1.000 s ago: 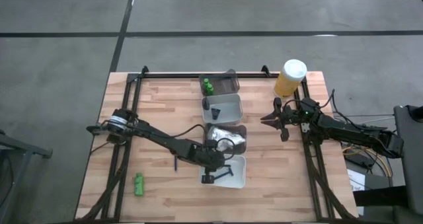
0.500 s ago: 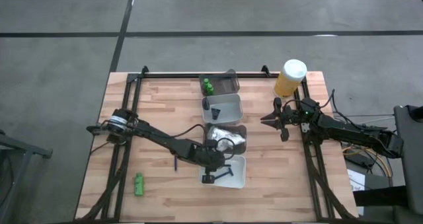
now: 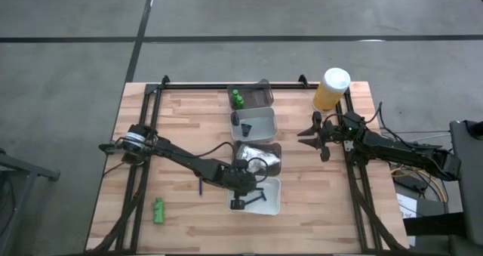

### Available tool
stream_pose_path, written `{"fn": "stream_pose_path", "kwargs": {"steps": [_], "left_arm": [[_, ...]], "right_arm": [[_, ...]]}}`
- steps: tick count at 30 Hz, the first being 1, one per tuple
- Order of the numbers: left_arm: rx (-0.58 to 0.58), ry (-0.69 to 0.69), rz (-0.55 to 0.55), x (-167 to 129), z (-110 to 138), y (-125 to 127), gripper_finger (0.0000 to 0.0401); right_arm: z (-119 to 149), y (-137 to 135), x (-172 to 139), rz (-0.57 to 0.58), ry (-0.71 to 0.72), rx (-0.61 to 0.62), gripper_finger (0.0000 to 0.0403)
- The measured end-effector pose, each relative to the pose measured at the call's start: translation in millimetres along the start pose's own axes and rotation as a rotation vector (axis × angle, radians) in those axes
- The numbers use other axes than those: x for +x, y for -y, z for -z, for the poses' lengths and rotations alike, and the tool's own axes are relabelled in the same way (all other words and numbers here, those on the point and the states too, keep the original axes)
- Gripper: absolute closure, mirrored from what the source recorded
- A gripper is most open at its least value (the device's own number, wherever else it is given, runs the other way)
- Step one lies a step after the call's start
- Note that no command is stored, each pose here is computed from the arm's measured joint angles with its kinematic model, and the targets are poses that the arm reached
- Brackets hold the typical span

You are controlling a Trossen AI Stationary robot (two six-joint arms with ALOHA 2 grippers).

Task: Pick & Place Travel size toiletries
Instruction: Put the left blue razor into the white bin, then put the blue razor into the white bin

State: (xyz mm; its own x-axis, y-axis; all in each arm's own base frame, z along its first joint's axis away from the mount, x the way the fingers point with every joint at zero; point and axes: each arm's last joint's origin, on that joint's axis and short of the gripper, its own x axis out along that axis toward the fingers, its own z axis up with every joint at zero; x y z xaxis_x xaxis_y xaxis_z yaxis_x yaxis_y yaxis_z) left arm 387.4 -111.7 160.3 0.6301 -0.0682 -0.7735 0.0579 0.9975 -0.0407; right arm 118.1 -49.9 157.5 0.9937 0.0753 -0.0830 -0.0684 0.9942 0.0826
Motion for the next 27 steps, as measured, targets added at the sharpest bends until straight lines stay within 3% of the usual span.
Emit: {"fn": "stream_pose_path", "kwargs": {"steps": [11,21,27], "left_arm": [[-0.010,-0.002,0.009,-0.1,0.0,0.0,0.0343],[-0.030,0.007,0.000,-0.1,-0.7,-0.2,0.0246],[-0.024,0.023,0.003,0.0,-2.1,-0.1,0.0232]], "right_arm": [[-0.1,0.0,0.0,0.000,0.000,0.000,0.0262],[-0.2,0.0,0.0,0.000,0.001,0.000,0.0239],[-0.1,0.0,0.0,0.000,0.000,0.000,0.0225]]}}
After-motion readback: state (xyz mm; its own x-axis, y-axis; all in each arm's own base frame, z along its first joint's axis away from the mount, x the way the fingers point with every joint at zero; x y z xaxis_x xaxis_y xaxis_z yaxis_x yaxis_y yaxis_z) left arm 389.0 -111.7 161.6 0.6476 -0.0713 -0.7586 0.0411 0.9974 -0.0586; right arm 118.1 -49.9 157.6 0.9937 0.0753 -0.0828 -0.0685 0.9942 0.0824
